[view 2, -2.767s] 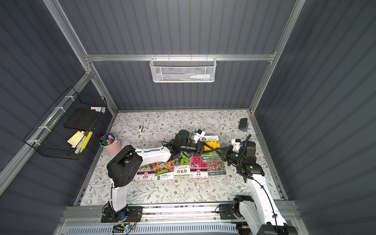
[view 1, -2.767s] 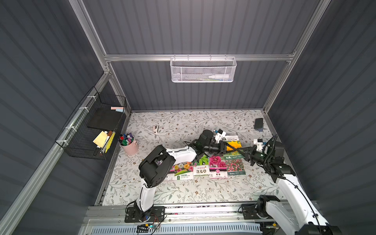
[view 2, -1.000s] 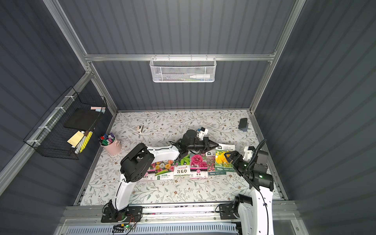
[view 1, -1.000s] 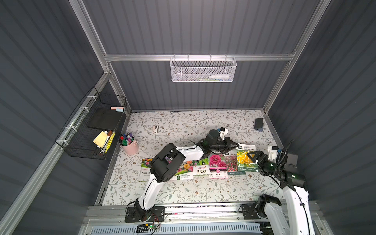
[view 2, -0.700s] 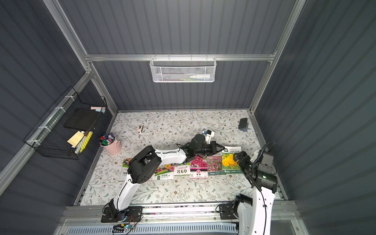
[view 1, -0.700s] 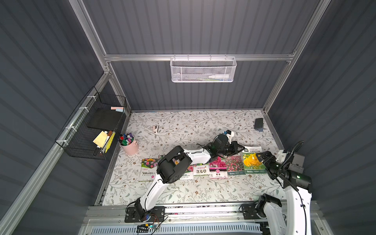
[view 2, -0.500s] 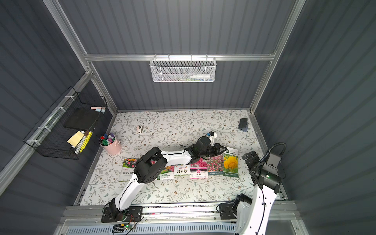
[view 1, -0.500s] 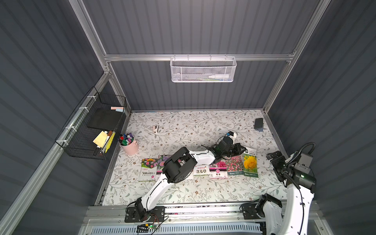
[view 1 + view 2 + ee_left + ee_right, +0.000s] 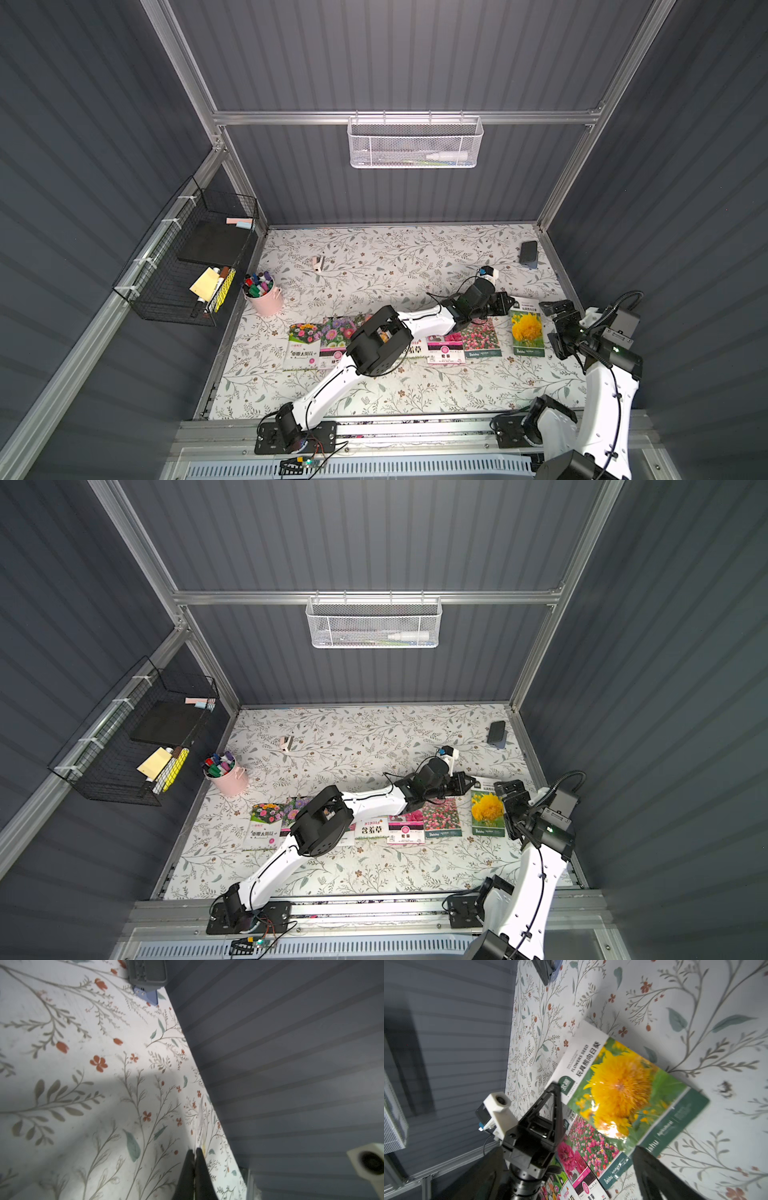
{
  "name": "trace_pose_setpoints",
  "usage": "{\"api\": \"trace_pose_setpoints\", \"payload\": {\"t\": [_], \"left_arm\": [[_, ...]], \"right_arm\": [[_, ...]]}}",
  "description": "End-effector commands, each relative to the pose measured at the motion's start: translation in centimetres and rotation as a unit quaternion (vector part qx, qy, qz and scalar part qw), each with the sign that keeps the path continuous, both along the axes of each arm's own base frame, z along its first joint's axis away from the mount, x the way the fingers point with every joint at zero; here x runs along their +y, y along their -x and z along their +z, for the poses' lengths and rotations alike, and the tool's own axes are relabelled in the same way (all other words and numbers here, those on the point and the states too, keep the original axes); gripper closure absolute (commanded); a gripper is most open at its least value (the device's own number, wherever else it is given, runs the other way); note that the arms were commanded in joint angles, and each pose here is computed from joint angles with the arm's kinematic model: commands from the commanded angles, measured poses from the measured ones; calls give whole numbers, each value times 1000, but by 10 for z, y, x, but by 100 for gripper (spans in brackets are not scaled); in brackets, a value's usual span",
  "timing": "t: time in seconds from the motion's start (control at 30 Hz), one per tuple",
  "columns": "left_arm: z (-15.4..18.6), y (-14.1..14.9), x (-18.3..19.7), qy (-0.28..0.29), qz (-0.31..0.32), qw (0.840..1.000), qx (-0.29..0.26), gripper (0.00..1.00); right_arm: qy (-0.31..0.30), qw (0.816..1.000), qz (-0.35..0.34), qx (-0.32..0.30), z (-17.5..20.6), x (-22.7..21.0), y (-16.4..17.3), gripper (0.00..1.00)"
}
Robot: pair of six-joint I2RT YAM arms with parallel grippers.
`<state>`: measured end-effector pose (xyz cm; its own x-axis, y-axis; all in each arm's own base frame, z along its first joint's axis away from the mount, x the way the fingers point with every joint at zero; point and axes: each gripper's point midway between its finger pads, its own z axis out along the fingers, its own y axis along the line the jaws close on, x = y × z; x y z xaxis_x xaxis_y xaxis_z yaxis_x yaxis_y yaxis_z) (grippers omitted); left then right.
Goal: Arrange the seed packets in a row
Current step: Place the seed packet at the center of the board.
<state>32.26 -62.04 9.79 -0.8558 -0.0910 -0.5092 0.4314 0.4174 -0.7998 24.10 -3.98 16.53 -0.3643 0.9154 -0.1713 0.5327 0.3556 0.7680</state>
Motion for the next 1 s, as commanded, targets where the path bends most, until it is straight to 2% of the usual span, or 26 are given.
{"api": "trace_pose_setpoints", "payload": {"t": [0.0,0.13,0.2,0.47,0.7,0.97], "left_arm": [[-27,4,18,-61,9,998,-19,100],[-41,5,28,-88,9,996,-32,100],[-44,5,28,-90,4,995,-38,100],[-30,6,12,-80,-26,995,-45,100],[-12,1,-1,-58,-24,997,-48,100],[-22,-1,9,-96,-17,993,-62,100]], "right_arm": [[-46,997,36,-57,15,15,-13,1],[-95,988,73,-92,19,28,-23,1],[-113,987,83,-83,14,30,-25,1],[-109,990,76,-38,-16,28,-19,1],[-108,992,69,-15,-36,28,-13,2],[-122,991,55,7,-55,25,-16,2]]}}
